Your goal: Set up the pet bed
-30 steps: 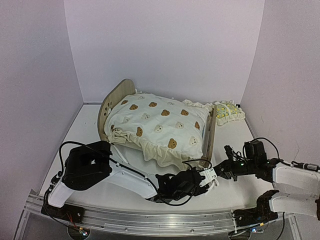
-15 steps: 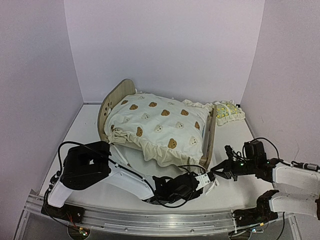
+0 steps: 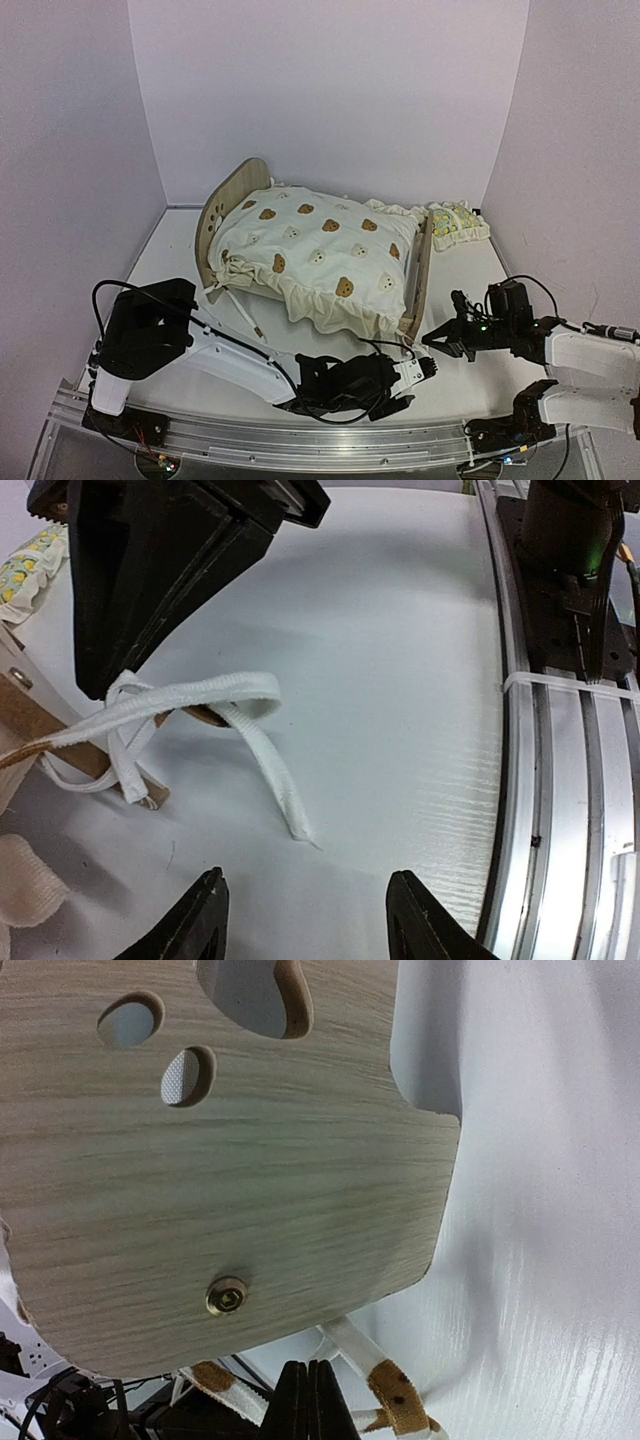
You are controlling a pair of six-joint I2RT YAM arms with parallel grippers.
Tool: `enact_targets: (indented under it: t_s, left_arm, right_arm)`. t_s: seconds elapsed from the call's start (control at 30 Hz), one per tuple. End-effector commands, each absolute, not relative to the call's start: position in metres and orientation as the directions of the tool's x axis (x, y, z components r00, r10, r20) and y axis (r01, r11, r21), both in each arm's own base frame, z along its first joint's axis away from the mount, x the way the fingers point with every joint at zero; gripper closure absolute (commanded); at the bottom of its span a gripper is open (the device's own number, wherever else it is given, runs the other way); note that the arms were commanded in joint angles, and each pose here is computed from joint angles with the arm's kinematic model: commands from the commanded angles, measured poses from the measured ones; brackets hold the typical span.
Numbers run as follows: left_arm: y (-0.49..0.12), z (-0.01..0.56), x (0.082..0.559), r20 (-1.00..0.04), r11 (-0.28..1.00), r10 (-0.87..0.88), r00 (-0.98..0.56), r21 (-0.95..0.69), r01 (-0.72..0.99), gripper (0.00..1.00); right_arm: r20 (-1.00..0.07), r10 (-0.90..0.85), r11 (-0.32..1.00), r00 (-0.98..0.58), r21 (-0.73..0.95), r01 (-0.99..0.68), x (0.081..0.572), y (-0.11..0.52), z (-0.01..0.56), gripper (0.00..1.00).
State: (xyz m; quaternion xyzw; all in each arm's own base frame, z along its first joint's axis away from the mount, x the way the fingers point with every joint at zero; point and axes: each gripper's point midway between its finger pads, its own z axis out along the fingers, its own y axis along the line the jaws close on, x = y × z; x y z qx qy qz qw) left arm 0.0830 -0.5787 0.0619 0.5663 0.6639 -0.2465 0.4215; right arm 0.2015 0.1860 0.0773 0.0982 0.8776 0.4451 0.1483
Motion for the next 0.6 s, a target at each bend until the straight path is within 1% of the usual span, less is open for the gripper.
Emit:
enact_targets:
  t_s: [0.0, 0.3, 0.57]
  left_arm:
    - [-0.605, 0.074, 0.081, -0.873, 0.218, 0.486, -0.045, 0.07, 0.973, 0.46]
    - [-0.62, 0.06, 0.101, -0.884, 0.269, 0.463, -0.069, 0.066, 0.961, 0.57]
    - [-0.627, 0.049, 0.113, -0.893, 0.318, 0.439, -0.099, 0.052, 0.947, 0.71]
  right_arm:
    - [-0.208, 0.318, 0.569, -0.925, 0.822, 0.01, 0.209, 0.188, 0.09, 1.0]
    - [-0.206, 0.318, 0.563, -0.925, 0.827, 0.009, 0.207, 0.188, 0.091, 1.0]
    - [-0.209, 0.319, 0.559, -0.924, 0.829, 0.005, 0.207, 0.188, 0.092, 1.0]
